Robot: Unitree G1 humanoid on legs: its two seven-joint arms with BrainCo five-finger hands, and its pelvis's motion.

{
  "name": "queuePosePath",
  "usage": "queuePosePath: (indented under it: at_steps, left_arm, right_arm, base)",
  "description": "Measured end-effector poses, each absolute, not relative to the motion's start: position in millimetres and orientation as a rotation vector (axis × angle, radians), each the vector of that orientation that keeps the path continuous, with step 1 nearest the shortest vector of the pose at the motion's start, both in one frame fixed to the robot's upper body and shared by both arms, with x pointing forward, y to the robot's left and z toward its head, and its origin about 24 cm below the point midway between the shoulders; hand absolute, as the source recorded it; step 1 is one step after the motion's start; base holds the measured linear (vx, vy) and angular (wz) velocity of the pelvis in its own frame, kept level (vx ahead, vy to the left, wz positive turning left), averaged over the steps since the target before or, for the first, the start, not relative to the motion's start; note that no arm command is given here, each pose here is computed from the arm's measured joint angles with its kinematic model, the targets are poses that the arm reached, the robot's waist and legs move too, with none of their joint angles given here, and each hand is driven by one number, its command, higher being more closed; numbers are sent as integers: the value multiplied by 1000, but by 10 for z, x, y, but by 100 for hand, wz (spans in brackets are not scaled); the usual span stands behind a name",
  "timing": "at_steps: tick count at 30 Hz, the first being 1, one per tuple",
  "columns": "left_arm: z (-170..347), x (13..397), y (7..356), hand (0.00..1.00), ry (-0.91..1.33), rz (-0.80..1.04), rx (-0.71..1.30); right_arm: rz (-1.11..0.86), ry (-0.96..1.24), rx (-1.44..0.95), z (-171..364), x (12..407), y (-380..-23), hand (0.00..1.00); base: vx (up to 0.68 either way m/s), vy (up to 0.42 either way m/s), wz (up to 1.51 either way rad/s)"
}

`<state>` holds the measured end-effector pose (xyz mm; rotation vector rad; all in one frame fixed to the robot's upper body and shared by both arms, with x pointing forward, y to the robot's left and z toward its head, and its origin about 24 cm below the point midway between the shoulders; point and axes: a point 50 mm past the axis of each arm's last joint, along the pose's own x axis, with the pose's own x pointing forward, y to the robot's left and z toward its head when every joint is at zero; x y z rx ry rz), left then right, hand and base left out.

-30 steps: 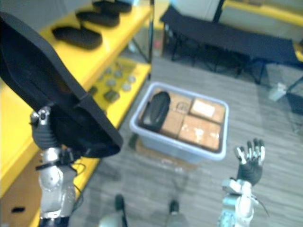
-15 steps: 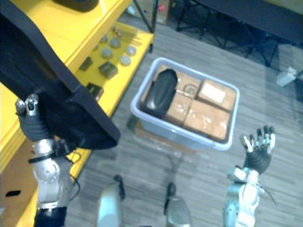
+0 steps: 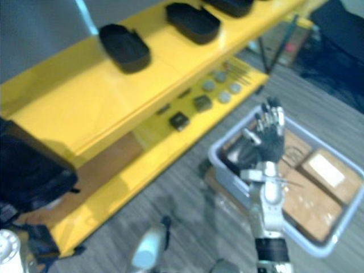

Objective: Walk over and take plastic housings, then place them on the shelf

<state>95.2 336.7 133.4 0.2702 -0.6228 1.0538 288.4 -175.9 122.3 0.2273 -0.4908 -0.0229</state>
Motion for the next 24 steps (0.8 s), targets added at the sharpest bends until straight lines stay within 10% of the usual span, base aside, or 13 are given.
queuePosePath:
  at_steps: [24]
  left_arm:
    - [1585,1371,2956,100,-784,653,158]
  right_arm:
    - [-148,-333,112,841,2573,-2077,0]
  base:
    - [10,14,45]
